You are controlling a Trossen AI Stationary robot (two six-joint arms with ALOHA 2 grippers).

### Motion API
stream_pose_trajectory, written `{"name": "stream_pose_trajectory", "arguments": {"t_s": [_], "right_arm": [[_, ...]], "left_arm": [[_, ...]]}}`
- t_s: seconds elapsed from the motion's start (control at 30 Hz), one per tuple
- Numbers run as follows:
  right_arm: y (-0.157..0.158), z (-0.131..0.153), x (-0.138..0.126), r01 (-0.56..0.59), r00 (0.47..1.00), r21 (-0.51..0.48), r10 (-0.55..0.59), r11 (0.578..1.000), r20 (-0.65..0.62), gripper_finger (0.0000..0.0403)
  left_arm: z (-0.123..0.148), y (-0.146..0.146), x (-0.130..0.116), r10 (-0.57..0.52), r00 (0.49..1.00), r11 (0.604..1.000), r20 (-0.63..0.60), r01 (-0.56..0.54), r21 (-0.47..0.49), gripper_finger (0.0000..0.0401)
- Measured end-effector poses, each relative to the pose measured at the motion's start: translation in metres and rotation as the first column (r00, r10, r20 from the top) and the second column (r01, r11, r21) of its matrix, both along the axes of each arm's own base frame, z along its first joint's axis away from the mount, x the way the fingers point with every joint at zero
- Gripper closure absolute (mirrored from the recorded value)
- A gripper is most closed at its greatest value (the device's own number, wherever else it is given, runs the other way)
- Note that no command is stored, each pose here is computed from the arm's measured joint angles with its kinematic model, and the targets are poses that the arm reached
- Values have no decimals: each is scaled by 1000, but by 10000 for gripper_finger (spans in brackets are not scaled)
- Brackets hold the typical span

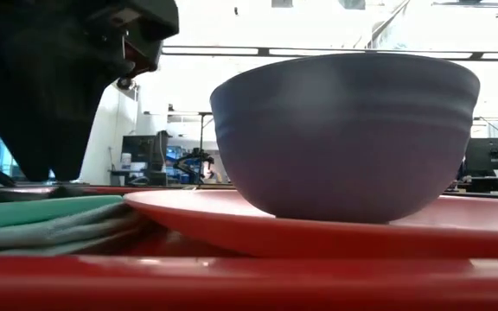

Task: Set up tray
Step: Put the white fork on top of the light blue table napkin to the left side of the black table knife

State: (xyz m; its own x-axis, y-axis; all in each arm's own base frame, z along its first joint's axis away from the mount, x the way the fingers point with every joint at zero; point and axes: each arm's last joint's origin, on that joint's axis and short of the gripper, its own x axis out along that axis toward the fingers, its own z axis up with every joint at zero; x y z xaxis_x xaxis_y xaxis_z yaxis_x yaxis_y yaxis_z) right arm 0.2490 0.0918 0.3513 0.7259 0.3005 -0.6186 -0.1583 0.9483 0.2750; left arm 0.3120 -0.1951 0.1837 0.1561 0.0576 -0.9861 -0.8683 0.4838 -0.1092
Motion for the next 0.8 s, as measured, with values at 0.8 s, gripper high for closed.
{"name": "stream_pose_trajectory", "arguments": {"t_s": [0.8], "right_arm": [[-1, 0, 0, 25, 1000, -18, -24, 1000, 7, 166]], "left_arm": [[90, 44, -66, -36, 994, 992, -107, 48, 115, 290]]}}
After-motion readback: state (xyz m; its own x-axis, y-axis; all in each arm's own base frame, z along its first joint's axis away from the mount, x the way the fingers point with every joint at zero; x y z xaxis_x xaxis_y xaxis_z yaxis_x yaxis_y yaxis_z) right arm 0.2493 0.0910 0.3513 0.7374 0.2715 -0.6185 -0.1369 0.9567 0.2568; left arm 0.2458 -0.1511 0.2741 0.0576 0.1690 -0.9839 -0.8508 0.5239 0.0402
